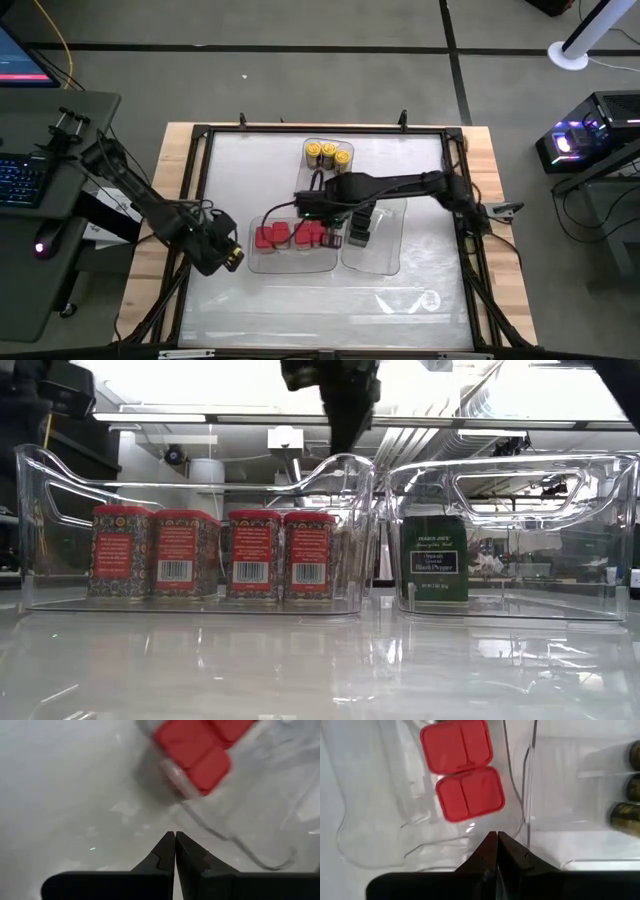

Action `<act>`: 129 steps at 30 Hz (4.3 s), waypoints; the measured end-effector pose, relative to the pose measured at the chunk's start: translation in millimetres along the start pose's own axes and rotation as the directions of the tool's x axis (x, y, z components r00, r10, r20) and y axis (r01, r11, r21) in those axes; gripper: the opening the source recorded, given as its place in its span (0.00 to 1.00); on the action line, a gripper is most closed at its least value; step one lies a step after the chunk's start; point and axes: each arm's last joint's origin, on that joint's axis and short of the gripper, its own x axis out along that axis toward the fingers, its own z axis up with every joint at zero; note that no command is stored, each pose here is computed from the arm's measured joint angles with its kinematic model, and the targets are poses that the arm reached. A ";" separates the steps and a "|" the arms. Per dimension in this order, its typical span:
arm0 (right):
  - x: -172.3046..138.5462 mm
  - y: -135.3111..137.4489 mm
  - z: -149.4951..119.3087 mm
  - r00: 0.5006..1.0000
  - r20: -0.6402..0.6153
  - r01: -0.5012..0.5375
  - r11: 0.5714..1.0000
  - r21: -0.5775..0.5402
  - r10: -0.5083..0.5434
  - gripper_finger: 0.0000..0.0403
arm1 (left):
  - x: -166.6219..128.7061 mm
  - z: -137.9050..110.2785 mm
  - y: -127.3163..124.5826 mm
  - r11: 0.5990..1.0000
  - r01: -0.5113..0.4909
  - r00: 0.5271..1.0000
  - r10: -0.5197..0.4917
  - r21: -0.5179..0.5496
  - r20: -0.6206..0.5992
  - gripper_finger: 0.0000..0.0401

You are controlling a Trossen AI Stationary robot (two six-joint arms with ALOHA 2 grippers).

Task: Sort spices by type
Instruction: Adjust the left transparent bin, then return to Home Position

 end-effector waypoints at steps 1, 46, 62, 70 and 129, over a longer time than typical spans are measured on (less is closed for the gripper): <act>-0.6 -0.9 -5.2 1.000 0.006 -0.016 1.000 0.008 0.016 0.00 | 2.3 -1.2 -2.3 1.000 0.022 1.000 -0.022 0.004 0.005 0.00; 69.1 -6.2 -23.6 0.966 0.176 -0.183 0.982 -0.043 0.188 0.00 | 30.6 23.6 -14.1 0.993 0.016 0.990 0.001 -0.117 0.140 0.00; 47.4 -10.9 -24.5 0.957 0.251 -0.144 0.990 -0.015 0.143 0.00 | 42.1 20.2 -21.8 0.994 0.022 0.994 -0.011 -0.107 0.105 0.00; 25.6 -14.0 -19.1 0.896 0.356 -0.262 0.964 -0.053 0.263 0.00 | 43.3 26.8 -19.1 0.998 -0.001 0.993 0.009 -0.064 0.117 0.00; -190.6 -66.4 -223.3 0.891 0.448 -0.260 0.722 0.641 -0.077 0.00 | 14.8 71.4 115.6 0.760 0.558 0.276 -0.548 0.333 0.790 0.00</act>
